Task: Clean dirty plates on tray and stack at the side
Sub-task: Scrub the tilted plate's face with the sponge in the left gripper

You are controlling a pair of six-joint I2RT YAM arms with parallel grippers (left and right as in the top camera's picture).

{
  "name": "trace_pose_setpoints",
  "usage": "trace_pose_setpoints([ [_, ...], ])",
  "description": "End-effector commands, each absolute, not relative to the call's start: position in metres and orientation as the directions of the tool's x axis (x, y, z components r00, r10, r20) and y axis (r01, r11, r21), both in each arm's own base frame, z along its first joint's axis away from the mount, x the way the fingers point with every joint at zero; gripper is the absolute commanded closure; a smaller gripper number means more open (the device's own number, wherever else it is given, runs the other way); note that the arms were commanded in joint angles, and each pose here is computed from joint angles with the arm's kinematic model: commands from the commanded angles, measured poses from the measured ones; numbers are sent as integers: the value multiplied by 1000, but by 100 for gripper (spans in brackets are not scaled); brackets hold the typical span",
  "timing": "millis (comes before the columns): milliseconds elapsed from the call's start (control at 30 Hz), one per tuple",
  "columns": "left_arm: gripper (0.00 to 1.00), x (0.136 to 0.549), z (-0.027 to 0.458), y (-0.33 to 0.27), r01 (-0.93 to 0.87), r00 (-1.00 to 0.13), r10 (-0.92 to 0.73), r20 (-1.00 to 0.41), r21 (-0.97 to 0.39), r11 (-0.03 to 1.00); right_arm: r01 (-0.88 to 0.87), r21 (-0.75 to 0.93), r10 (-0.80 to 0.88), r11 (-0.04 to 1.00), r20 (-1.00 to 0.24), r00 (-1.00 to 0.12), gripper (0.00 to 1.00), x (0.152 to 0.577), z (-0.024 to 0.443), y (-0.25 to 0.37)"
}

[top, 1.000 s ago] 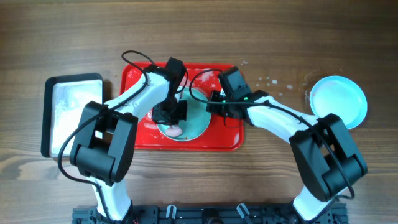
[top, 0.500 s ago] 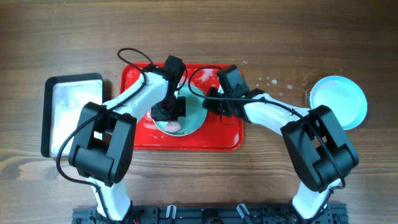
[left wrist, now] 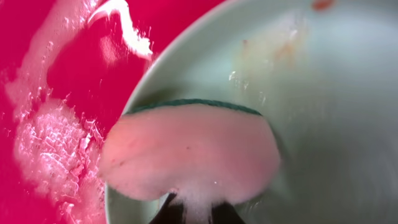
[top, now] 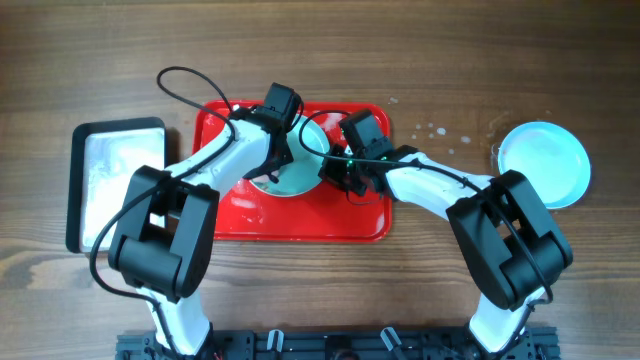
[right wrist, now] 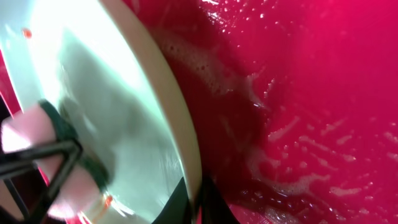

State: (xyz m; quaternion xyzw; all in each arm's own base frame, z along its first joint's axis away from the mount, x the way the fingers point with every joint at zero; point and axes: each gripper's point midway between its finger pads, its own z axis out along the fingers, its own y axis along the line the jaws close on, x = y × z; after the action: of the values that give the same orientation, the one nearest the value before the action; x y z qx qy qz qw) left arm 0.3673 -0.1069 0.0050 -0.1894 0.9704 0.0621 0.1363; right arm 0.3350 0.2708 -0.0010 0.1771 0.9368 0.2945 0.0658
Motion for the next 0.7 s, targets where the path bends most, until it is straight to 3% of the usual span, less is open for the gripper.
trace_pose_setpoints([
  [0,96,367,-27,-86,-451,-854,-393,-342,108,886,371,461,408,806,22,-913,96,319,-41,246],
  [133,96,382,-28,-145,-87,-953,-115,-282,-108,990,359,466,396,808,21,-918,96,319,-41,248],
  [267,96,368,-20,-194,226,-954,145,-263,-313,922,348,472,384,810,21,-923,96,318,-40,249],
  [400,96,347,-12,-214,356,-930,272,-246,-420,835,343,476,379,810,23,-925,96,318,-40,250],
  [533,96,359,-5,-204,336,-935,262,-240,-357,872,339,480,375,810,22,-927,96,318,-39,251],
  [667,96,397,0,-165,163,-946,118,-303,-127,978,334,482,369,810,23,-929,96,318,-39,251],
])
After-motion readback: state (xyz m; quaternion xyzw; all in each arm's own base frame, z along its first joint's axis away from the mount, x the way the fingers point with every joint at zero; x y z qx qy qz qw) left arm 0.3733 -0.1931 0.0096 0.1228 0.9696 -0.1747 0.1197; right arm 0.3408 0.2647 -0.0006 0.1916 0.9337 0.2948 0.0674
